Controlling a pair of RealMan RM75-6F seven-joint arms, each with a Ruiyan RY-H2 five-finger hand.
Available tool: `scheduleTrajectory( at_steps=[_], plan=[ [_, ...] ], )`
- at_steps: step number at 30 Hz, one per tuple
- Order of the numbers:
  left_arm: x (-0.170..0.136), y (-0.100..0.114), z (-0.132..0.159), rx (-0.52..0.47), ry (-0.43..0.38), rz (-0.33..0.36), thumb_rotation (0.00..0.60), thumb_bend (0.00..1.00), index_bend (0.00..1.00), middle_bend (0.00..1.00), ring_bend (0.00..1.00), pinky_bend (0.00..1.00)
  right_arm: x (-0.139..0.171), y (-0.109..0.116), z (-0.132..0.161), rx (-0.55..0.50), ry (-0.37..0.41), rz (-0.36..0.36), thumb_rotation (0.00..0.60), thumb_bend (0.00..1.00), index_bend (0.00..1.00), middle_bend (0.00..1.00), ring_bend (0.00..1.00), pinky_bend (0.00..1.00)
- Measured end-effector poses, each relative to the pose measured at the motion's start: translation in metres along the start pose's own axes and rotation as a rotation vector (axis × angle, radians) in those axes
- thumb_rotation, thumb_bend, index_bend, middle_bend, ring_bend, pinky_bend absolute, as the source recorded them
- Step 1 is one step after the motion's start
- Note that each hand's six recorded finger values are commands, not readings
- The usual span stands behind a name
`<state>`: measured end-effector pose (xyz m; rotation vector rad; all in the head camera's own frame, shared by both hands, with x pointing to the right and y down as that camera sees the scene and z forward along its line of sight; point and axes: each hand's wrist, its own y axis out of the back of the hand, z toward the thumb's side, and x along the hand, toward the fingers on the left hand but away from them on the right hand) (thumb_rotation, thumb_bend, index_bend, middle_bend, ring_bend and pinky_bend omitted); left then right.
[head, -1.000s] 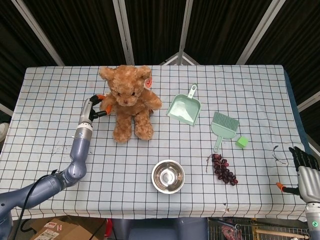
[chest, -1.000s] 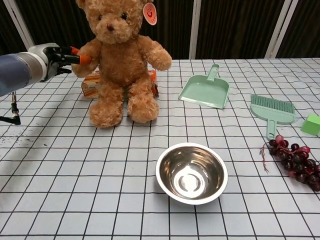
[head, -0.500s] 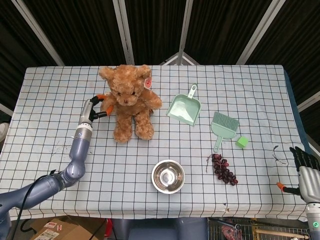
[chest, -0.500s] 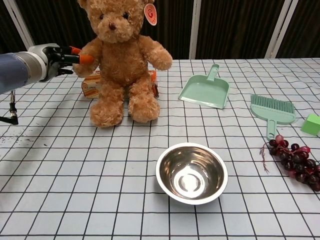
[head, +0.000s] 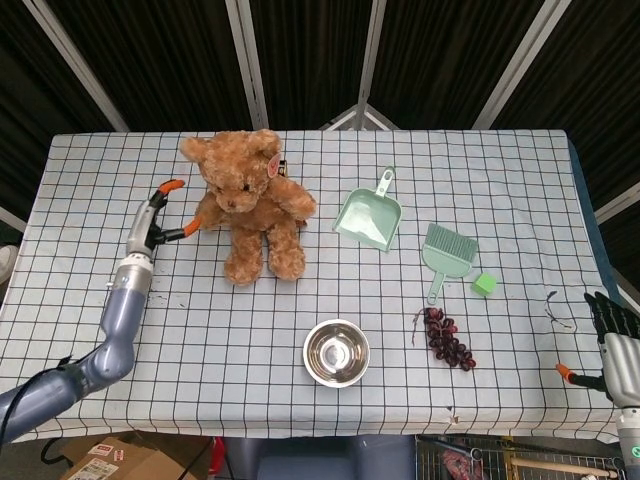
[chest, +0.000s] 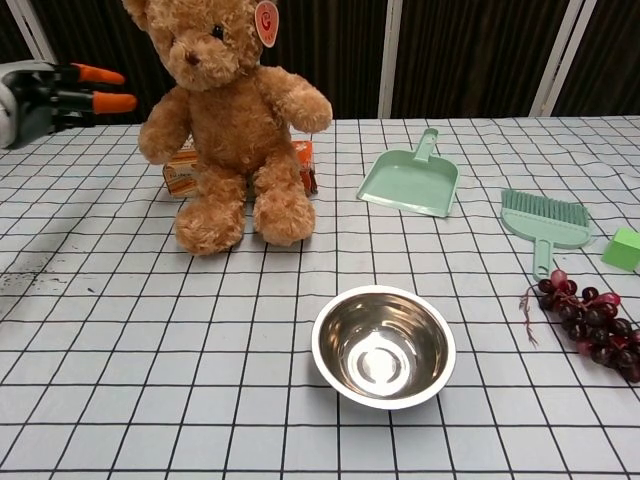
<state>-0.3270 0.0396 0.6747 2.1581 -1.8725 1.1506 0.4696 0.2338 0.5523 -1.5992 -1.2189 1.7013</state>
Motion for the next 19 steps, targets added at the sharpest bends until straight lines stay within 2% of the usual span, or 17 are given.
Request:
scheduleTrajectory(
  at_steps=[2,6,10,12,15,19],
  plan=[
    [-0.02,0.017,-0.011,0.115,-0.001,0.049,0.6,0.38,0.2,0.07,0.0,0.0,0.001,0.001,0.001,-0.001,0.005,-0.001,0.6,0.13,0.0,0.0,0.0,0.0],
    [-0.074,0.061,-0.038,0.439,0.028,0.19,0.6,0.39,0.2,0.07,0.0,0.0,0.002,0.001,0.004,-0.007,0.02,-0.002,0.6,0.13,0.0,0.0,0.0,0.0],
    [-0.13,0.095,-0.056,0.71,0.03,0.315,0.6,0.4,0.2,0.07,0.0,0.0,0.006,0.005,0.01,-0.012,0.048,-0.018,0.6,0.12,0.0,0.0,0.0,0.0],
    [-0.152,0.104,-0.063,0.79,0.013,0.329,0.6,0.41,0.2,0.07,0.0,0.0,0.008,0.009,0.014,-0.013,0.063,-0.034,0.6,0.12,0.0,0.0,0.0,0.0],
    [-0.182,0.111,-0.076,0.88,-0.022,0.295,0.6,0.41,0.2,0.06,0.0,0.0,0.013,0.014,0.016,-0.015,0.078,-0.056,0.6,0.13,0.0,0.0,0.0,0.0],
    [-0.199,0.121,-0.076,0.927,-0.062,0.308,0.6,0.42,0.2,0.06,0.0,0.0,0.015,0.017,0.016,-0.012,0.077,-0.067,0.6,0.13,0.0,0.0,0.0,0.0]
  ],
)
